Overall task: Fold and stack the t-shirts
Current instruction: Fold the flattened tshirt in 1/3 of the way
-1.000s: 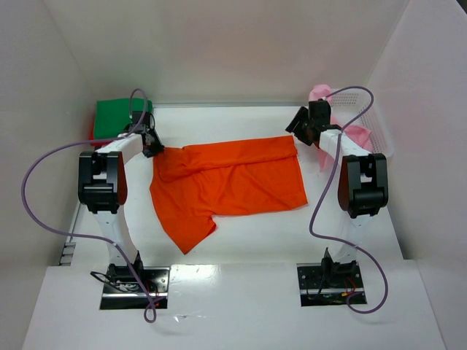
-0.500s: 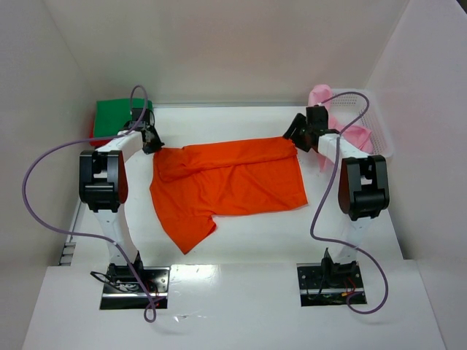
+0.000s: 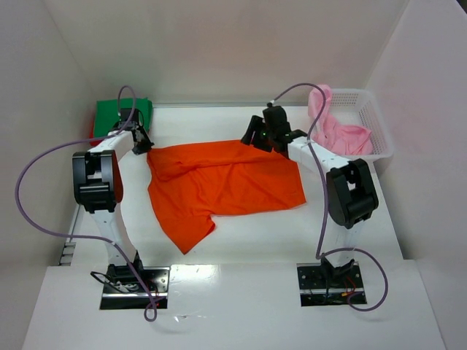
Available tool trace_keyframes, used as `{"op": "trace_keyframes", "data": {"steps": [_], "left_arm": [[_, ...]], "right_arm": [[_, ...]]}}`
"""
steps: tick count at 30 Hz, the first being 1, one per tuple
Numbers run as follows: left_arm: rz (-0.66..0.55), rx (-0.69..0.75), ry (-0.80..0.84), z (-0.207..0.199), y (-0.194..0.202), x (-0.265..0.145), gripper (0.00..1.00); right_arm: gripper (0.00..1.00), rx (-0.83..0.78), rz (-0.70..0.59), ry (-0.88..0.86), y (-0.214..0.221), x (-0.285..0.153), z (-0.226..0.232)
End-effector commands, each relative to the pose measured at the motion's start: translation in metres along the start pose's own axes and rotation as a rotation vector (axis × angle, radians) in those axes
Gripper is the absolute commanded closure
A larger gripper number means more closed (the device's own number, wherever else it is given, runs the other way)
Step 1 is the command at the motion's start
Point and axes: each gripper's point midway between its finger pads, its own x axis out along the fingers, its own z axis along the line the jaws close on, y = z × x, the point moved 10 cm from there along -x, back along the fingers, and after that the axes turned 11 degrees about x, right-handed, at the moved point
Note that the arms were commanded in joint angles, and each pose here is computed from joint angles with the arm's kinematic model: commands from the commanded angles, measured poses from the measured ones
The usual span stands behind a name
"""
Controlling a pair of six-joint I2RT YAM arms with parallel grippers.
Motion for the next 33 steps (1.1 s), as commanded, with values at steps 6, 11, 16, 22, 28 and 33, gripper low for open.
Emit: {"op": "trace_keyframes", "data": {"steps": [6, 11, 16, 22, 28, 33], "left_arm": [[-0.077, 0.039, 0.153, -0.012, -0.024, -0.019, 0.56], [-0.131, 0.063, 0.182, -0.014, -0.038, -0.043, 0.38], [-0.172, 0.074, 0.278, -0.020, -0.043, -0.072, 0.39], [-0.140, 0.036, 0.385, -0.026, -0.028, -0.069, 0.80], [-0.053, -0.012, 0.426, -0.029, -0.008, -0.039, 0.96], [0.005, -0.021, 0.412, -0.027, 0.007, -0.014, 0.98]], "right_arm": [[0.34, -0.070, 0.040, -0.159, 0.046, 0.015, 0.089], [0.34, -0.098, 0.106, -0.189, 0.074, 0.038, 0.109], [0.36, -0.141, 0.155, -0.204, 0.093, 0.060, 0.125], [0.49, -0.160, 0.185, -0.220, 0.108, 0.080, 0.142], [0.51, -0.185, 0.203, -0.207, 0.115, 0.096, 0.145], [0.45, -0.228, 0.228, -0.228, 0.130, 0.100, 0.152]]}}
